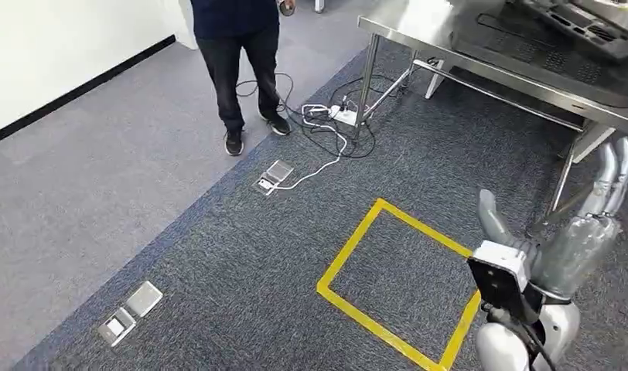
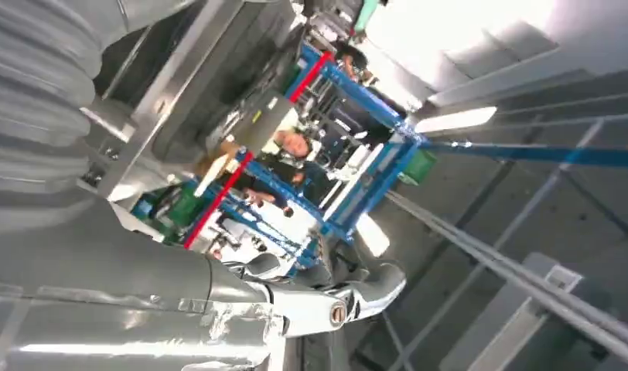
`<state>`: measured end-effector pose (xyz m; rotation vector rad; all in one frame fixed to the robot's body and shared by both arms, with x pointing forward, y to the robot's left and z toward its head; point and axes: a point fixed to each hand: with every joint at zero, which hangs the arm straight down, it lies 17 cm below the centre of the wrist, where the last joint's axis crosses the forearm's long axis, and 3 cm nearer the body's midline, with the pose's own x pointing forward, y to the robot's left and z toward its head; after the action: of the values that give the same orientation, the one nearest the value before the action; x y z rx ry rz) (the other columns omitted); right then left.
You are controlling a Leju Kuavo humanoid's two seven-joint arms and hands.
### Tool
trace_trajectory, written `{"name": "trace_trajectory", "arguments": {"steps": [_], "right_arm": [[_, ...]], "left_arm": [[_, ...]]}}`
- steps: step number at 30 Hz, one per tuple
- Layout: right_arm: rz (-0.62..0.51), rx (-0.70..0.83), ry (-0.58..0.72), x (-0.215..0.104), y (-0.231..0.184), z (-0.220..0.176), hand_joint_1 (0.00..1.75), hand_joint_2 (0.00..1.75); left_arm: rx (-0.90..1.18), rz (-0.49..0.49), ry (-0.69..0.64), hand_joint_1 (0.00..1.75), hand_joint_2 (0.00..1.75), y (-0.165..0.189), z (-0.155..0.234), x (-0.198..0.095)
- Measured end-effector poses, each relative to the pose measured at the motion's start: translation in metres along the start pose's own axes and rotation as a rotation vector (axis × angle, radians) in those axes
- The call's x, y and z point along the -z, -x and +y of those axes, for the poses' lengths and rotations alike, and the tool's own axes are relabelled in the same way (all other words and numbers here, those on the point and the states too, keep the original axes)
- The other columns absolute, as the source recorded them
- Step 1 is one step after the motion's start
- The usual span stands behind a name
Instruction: Take the parts from the cabinet and place them on the table.
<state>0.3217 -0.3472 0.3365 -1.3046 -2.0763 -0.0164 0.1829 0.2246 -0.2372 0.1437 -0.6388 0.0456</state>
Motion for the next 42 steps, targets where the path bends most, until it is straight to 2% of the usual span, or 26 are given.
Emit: {"name": "trace_trajectory", "arguments": {"steps": [42], "right_arm": [[-0.033,-0.028,-0.045,-0.0056,-0.0072,0.0081,0.0,1.75]], "left_arm": [[0.011,-0.018,0.018,0.0,0.0,-0.0064,-0.0028,0.0014]]}}
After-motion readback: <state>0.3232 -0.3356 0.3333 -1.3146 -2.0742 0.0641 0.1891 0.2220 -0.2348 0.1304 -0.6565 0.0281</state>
